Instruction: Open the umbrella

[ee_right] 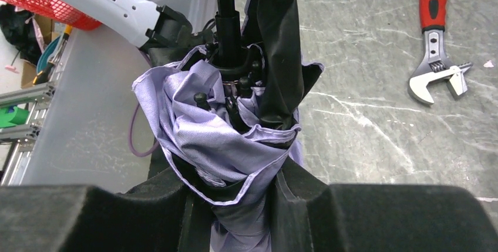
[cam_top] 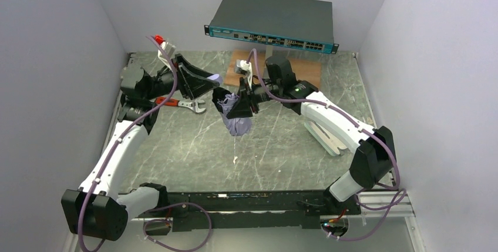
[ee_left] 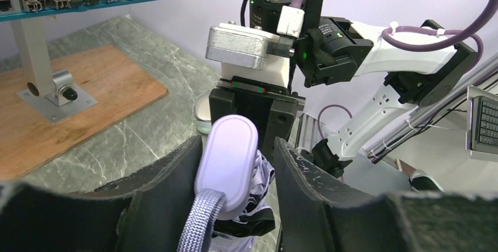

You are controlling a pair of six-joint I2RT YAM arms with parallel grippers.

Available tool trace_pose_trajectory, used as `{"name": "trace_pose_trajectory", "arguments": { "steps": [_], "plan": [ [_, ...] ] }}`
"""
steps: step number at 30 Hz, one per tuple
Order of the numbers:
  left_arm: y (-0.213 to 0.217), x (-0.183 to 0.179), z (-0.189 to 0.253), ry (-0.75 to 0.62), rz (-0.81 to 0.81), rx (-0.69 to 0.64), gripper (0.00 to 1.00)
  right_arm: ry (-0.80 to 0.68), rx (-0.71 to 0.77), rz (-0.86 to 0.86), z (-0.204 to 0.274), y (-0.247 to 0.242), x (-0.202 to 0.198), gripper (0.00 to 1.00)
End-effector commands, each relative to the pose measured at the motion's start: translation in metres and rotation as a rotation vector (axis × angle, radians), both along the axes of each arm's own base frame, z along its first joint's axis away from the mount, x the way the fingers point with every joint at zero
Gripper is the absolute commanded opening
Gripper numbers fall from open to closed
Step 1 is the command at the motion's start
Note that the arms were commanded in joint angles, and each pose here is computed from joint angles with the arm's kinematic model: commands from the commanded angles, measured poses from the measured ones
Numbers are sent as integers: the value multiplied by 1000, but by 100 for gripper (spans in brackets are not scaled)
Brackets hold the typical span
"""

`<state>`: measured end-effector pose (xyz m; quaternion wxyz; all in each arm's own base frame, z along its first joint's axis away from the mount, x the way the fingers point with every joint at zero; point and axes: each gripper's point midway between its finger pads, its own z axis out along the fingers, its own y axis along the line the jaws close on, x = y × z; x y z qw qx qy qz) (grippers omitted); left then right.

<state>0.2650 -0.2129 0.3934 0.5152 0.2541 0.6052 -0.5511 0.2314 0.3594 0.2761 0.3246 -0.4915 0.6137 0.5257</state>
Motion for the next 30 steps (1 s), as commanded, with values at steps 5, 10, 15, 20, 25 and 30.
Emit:
{"name": "trace_pose_trajectory", "arguments": {
  "steps": [5,10,15,20,25,30],
  "plan": [
    [1,-6,9,-46,5,-4,39,-28,95,13,33,9,3,0],
    [-1,-5,25,-69,-15,-15,0,-17,79,29,20,10,2,0],
    [18,10,67,-153,76,-29,0,-29,-54,64,-52,-3,-1,0],
    [62,33,142,-276,216,-97,0,6,-261,168,-147,-32,-22,0],
    [90,32,203,-426,317,-146,0,150,-444,286,-216,-63,-44,0],
    [111,33,226,-474,382,-177,0,184,-480,307,-226,-73,-48,0]
  ]
}}
